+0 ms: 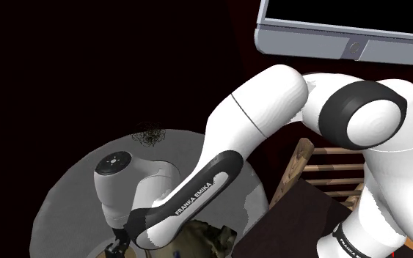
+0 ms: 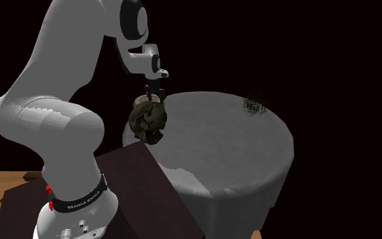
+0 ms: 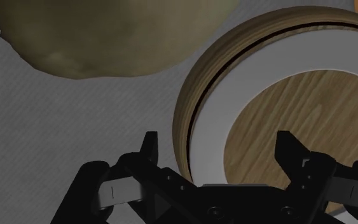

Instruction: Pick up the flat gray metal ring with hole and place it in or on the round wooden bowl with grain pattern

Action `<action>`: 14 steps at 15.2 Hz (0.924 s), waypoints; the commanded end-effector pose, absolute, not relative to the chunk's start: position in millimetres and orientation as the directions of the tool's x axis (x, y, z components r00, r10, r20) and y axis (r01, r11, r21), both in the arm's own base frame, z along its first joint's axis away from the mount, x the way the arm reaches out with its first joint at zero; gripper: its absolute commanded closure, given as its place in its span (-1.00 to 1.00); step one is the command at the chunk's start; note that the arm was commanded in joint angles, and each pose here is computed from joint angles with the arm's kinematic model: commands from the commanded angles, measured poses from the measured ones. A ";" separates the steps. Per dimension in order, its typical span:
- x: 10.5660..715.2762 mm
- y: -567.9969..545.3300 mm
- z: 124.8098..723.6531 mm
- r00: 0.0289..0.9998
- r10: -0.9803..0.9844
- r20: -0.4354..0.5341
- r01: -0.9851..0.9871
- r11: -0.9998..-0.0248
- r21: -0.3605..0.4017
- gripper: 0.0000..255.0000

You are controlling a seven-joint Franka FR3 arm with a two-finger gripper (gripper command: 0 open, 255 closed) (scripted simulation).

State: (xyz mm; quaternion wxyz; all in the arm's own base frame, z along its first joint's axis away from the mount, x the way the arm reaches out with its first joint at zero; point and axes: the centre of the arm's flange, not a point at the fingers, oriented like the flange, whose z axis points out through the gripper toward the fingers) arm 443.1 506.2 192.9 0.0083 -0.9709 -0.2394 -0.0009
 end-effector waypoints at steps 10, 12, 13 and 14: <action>442.9 504.6 242.3 0.885 0.465 0.005 0.465 -0.885 -0.016 -1.00; 442.9 504.6 242.3 0.885 0.465 0.005 0.465 -0.885 -0.016 -1.00; 442.9 504.6 242.3 0.885 0.465 0.005 0.465 -0.885 -0.016 -1.00; 442.9 504.6 242.3 0.885 0.465 0.005 0.465 -0.885 -0.016 -1.00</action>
